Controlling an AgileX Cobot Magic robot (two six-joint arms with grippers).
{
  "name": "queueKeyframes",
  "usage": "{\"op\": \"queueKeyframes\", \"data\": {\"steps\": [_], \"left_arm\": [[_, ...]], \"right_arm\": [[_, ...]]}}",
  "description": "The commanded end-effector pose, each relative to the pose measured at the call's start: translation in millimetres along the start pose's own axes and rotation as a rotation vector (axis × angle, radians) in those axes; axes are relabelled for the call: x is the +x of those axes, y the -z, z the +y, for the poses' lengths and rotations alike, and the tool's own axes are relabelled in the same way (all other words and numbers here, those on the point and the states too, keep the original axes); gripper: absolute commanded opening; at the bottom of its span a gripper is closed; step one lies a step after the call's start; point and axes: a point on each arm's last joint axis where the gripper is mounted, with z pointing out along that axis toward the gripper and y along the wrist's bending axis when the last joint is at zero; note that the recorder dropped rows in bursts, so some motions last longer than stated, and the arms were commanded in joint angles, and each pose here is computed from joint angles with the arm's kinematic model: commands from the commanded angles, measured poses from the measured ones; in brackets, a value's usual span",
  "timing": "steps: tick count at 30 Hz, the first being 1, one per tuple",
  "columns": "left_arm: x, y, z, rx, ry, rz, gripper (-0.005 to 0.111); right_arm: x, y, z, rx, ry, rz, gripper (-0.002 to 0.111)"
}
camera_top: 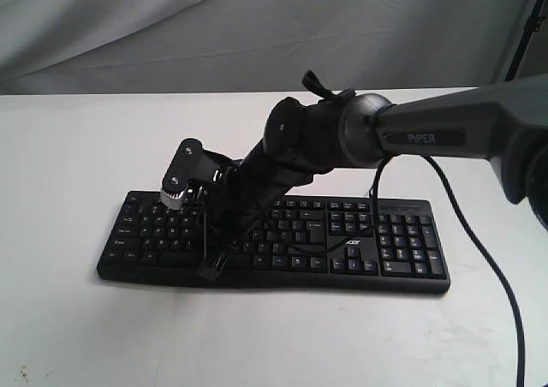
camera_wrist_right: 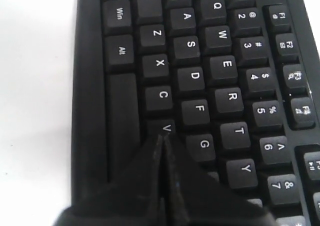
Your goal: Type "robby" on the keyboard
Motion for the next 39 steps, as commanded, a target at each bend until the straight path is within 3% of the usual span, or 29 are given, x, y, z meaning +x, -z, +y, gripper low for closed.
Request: {"op": "queueKeyframes", "data": {"steps": [1,13,25,33,39], "left_arm": [[1,0,-0.2,0.004,-0.003,-0.005,0.0],[1,0,-0.2,0.004,-0.003,-0.005,0.0],[1,0,-0.2,0.004,-0.003,-0.005,0.0],[1,0,-0.2,0.004,-0.003,-0.005,0.0],[1,0,-0.2,0.004,-0.003,-0.005,0.0]], "right_arm": [[-1,-1,0,0.006,0.008,0.0,0.0],[1,-4,-1,0.007,0.007,0.005,0.0],[-17,25,-6,0.099,0.033,-0.063,0.0],[-10,34,-23,0.132,-0.015,-0.072,0.0],[-15,24,-38,0.033,-0.038,-0.057,0.0]]}}
